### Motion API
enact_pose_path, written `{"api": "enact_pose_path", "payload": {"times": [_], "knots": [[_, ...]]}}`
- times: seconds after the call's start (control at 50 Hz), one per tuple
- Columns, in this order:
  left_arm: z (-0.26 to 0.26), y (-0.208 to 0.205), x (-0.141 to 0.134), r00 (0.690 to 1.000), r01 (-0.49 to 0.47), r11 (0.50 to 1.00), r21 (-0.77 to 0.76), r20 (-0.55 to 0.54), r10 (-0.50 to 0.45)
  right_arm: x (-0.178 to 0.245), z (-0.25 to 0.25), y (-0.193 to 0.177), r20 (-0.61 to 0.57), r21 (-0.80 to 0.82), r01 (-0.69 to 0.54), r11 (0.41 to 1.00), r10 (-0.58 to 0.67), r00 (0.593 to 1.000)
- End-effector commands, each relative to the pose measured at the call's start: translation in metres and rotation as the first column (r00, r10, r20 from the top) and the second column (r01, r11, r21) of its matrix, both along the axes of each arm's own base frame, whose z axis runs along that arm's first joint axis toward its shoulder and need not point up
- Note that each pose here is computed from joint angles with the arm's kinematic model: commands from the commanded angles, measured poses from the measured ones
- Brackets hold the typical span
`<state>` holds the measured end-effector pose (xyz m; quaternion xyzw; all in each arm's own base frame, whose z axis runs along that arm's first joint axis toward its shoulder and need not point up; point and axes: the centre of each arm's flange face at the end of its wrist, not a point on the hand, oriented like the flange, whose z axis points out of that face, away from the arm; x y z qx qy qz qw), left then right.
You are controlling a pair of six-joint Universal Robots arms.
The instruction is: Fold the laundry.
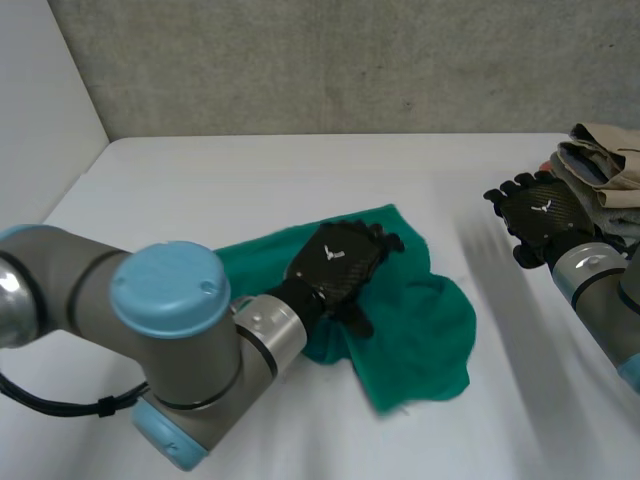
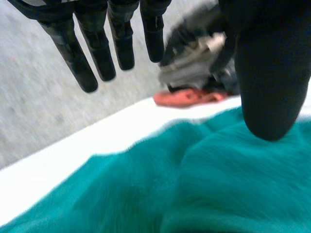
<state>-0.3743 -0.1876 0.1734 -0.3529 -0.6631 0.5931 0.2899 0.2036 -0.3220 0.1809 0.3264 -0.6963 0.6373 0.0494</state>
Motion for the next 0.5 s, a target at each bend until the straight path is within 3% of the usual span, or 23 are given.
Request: {"api": "enact_pose_path", "payload": {"times": [0.02,0.12,0.28,0.38,0.5], "knots": [[0.039,-0.020,0.017,0.988,-0.157,0.982,-0.101,-0.010,0.157,0.001,0.001,0.013,-0.018,0.099,-0.004,0.995,0.005,1.000],[0.062,-0.035,0.043,0.966,-0.257,0.957,-0.131,-0.040,0.254,-0.001,0.032,0.043,0.006,0.201,-0.013,0.979,0.012,1.000],[0.035,-0.066,0.091,0.930,-0.360,0.929,-0.087,0.052,0.365,0.028,0.026,0.097,0.124,0.417,-0.105,0.903,0.058,0.991],[-0.001,-0.095,0.111,0.928,-0.325,0.943,-0.071,0.167,0.332,0.045,0.009,0.128,0.136,0.472,-0.169,0.865,0.118,0.984],[-0.030,-0.118,0.127,0.908,-0.275,0.953,-0.129,0.292,0.302,0.074,-0.022,0.153,0.138,0.410,-0.267,0.872,0.231,0.963]]}}
